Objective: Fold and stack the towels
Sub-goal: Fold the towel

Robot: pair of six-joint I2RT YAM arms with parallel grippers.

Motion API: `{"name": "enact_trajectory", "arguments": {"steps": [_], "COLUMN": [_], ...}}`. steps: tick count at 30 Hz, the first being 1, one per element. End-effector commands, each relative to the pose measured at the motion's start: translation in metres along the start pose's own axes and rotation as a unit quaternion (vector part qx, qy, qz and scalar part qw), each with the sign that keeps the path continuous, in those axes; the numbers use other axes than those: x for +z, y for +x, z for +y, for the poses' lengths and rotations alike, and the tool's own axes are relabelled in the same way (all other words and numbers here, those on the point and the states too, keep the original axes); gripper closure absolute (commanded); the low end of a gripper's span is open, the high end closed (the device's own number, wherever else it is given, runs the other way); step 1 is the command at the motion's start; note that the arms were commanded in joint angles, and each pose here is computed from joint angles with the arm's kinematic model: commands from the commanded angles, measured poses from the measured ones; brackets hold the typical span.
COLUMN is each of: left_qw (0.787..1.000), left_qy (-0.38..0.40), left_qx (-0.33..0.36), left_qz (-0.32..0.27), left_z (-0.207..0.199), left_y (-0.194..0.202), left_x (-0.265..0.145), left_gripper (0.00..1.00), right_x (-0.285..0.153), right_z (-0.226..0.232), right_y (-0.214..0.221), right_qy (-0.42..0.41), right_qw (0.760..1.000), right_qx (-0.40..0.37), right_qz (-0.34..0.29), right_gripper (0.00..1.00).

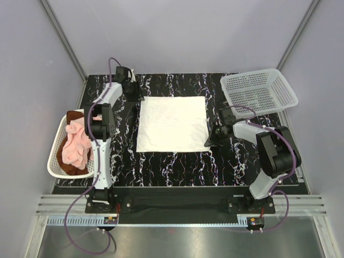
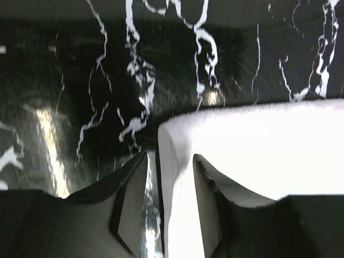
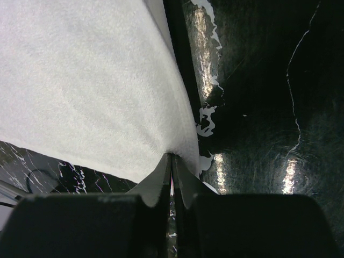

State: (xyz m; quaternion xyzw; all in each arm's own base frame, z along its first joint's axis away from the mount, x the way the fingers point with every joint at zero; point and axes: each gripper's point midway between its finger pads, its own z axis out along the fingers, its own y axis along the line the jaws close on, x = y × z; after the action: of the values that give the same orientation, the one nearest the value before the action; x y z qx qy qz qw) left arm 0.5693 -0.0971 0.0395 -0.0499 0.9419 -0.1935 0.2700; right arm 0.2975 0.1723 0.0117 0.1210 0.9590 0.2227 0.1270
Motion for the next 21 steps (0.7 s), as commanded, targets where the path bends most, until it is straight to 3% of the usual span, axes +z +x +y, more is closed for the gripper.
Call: {"name": "enact_trajectory", "arguments": {"steps": [1, 6, 10, 18, 21], "left_qw": [0.999, 0.998, 0.998, 0.995, 0.993], "left_qy": [-0.001, -0.048, -0.056, 0.001, -0.015], "left_qx": [0.007, -0.036, -0.028, 0.010, 0.007], "left_qz": [-0.048, 0.007, 0.026, 0.096, 0.114], "left_z": [-0.023, -0.016, -0.024, -0.073, -0.066], "left_y": [-0.030, 0.020, 0.067, 0.167, 0.200], "left_x": [-0.067, -0.106, -0.122, -0.126, -0.123], "left_gripper": [0.56, 0.54, 0.53, 0.54, 0.54], "right_x": [0.009, -0.002, -0.015, -0.026, -0.027], "right_z": [-0.022, -0.012, -0.002, 0.010, 0.013], "right_y": [0.012, 0.004, -0.004, -0.006, -0.002], "right_qy": [0.049, 0.038, 0.031, 0.007, -0.004], "right_qw": [0.999, 0.999, 0.999, 0.999, 0.999], "right_qx": [-0.005, -0.011, -0.023, -0.031, -0.033], "right_qz": [0.016, 0.003, -0.007, -0.010, -0.007], "right_gripper": [0.92, 0.89, 0.89, 0.89, 0.88]}}
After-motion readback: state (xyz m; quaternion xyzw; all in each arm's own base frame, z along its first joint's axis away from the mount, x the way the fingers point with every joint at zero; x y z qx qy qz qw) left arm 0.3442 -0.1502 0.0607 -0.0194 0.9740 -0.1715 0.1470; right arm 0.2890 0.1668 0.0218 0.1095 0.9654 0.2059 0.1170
